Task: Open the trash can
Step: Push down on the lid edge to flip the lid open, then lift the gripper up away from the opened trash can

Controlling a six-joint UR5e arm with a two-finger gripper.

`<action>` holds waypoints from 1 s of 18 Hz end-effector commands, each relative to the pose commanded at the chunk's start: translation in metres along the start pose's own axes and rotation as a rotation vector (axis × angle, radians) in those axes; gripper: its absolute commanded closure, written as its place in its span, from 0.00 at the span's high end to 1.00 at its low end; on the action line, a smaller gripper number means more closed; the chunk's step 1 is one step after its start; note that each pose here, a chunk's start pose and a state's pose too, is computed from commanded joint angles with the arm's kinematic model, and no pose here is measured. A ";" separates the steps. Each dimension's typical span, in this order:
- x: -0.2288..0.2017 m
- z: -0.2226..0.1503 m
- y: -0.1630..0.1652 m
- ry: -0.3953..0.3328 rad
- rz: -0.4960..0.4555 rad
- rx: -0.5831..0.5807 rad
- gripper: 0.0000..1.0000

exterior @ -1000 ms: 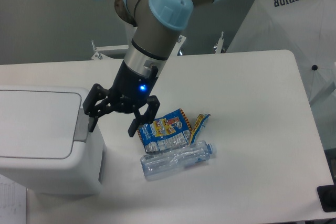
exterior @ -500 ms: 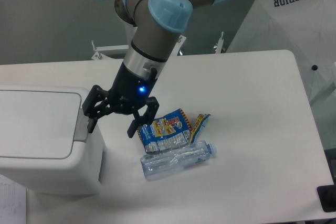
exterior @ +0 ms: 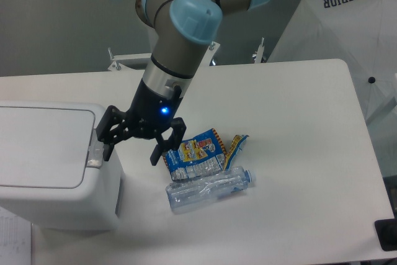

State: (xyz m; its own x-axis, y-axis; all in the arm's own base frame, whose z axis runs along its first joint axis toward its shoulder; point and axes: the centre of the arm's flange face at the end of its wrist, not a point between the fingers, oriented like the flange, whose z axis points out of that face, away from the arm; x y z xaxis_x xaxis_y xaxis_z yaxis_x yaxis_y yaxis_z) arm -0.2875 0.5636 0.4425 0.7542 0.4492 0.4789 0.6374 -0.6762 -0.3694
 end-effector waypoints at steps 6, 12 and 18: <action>0.007 -0.013 -0.007 0.007 0.014 0.026 1.00; -0.005 -0.057 -0.034 -0.008 0.003 0.116 1.00; -0.040 -0.132 -0.068 -0.065 -0.009 0.262 1.00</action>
State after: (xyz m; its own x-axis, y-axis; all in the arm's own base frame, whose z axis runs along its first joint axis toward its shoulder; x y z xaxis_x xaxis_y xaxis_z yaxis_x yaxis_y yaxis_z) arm -0.3821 0.5143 0.5533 0.7518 0.4967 0.4337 0.6565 -0.5016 -0.5634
